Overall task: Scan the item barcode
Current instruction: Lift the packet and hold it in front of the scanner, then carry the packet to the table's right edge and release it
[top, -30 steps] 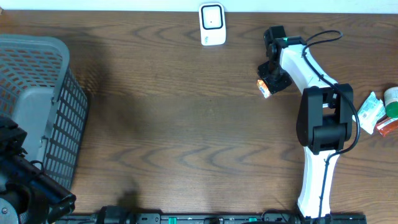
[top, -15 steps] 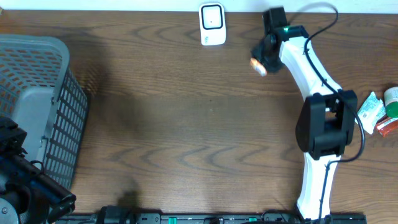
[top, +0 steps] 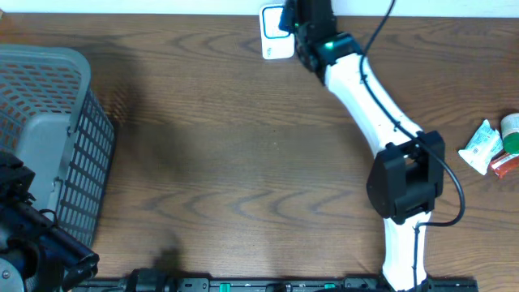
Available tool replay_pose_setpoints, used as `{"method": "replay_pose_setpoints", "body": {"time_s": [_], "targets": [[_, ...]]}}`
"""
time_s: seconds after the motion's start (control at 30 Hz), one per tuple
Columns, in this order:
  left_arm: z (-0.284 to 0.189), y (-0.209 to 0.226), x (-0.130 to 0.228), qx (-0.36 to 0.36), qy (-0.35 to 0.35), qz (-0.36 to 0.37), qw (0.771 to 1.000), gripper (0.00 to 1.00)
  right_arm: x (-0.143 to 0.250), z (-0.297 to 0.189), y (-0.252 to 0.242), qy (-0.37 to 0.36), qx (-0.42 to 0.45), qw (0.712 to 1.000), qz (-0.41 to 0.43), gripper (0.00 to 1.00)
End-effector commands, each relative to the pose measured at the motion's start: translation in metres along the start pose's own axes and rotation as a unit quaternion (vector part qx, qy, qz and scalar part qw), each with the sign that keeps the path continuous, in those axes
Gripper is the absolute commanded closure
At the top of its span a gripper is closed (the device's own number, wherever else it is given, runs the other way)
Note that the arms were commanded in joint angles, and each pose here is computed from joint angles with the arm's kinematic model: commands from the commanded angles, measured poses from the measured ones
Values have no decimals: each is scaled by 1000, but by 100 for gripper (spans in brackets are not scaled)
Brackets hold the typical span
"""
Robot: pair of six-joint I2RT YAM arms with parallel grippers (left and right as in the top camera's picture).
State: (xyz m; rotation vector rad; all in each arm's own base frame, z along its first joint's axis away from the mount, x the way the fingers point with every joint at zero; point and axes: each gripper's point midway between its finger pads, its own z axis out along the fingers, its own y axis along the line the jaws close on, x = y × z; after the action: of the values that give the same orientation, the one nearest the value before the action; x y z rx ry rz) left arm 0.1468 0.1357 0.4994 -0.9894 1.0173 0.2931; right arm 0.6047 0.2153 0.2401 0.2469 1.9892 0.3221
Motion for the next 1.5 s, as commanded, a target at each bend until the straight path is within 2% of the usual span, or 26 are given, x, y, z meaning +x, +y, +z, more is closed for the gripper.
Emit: {"method": "replay_pose_setpoints", "body": {"time_s": [0.0,0.23,0.6,1.0,1.33,1.47], "targets": [[0,0,-1,0,-1,-4,1000,39,-18,3,-8,-55,42,997,-45,62],[0,0,-1,0,-1,-4,1000,39,-17,31,-10,-100,28,994,-30,61],[0,0,-1,0,-1,-4,1000,39,8,65,-6,-123,-2,992,-30,62],[0,0,-1,0,-1,-4,1000,39,58,106,-16,-140,-13,990,-25,61],[0,0,-1,0,-1,-4,1000,39,64,108,-12,-140,-23,990,-25,62],[0,0,-1,0,-1,-4,1000,39,48,92,0,-128,-25,991,-28,63]]}}
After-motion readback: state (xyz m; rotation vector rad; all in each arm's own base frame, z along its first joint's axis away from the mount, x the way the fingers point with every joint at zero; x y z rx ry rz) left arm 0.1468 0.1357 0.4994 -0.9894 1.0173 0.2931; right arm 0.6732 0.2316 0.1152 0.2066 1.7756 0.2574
